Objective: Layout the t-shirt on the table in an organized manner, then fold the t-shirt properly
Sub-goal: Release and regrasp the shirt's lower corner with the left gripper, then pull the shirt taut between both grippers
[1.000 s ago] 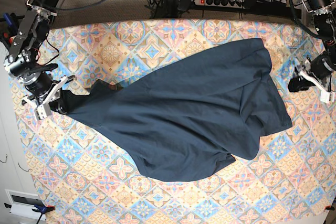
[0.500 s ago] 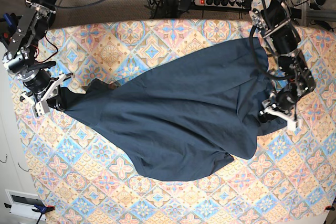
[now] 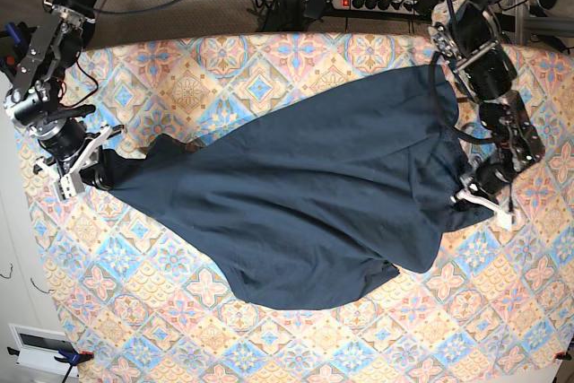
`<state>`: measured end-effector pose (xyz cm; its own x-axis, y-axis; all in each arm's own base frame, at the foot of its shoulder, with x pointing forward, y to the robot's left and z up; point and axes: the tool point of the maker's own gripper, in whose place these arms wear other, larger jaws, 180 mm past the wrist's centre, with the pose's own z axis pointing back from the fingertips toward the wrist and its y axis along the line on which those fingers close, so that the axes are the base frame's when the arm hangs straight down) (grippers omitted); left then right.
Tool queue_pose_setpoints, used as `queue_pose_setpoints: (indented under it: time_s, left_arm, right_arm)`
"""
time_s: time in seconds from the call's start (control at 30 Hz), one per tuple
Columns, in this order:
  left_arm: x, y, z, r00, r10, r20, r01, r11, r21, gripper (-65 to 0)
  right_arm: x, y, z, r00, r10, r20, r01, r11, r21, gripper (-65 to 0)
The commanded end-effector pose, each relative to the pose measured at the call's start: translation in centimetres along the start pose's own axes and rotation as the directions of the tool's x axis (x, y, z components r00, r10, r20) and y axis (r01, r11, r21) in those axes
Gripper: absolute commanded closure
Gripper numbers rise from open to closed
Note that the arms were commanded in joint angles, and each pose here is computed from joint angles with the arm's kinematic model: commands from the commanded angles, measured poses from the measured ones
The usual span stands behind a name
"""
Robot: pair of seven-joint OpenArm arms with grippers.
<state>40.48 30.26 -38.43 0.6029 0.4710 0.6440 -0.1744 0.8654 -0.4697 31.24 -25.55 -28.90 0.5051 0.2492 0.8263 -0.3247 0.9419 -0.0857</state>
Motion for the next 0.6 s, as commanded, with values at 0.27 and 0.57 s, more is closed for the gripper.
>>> queue_pose_setpoints:
  time_s: [0.27, 0.57]
  left_arm:
    - [16.0, -3.0, 4.2, 0.936, -0.007, 0.353, 0.035, 0.997, -0.072, 0.0]
    - [19.4, -1.9, 3.8, 0.894, 0.058, 0.445, -0.083, 0.996, 0.039, -2.4]
  right_arm:
    - [1.7, -0.4, 0.4, 0.998, 0.021, 0.051, -0.021, 1.0, -0.006, -0.4]
    - [1.5, -0.3, 0.4, 0.999, 0.022, 0.048, -0.022, 1.0, -0.005, -0.4]
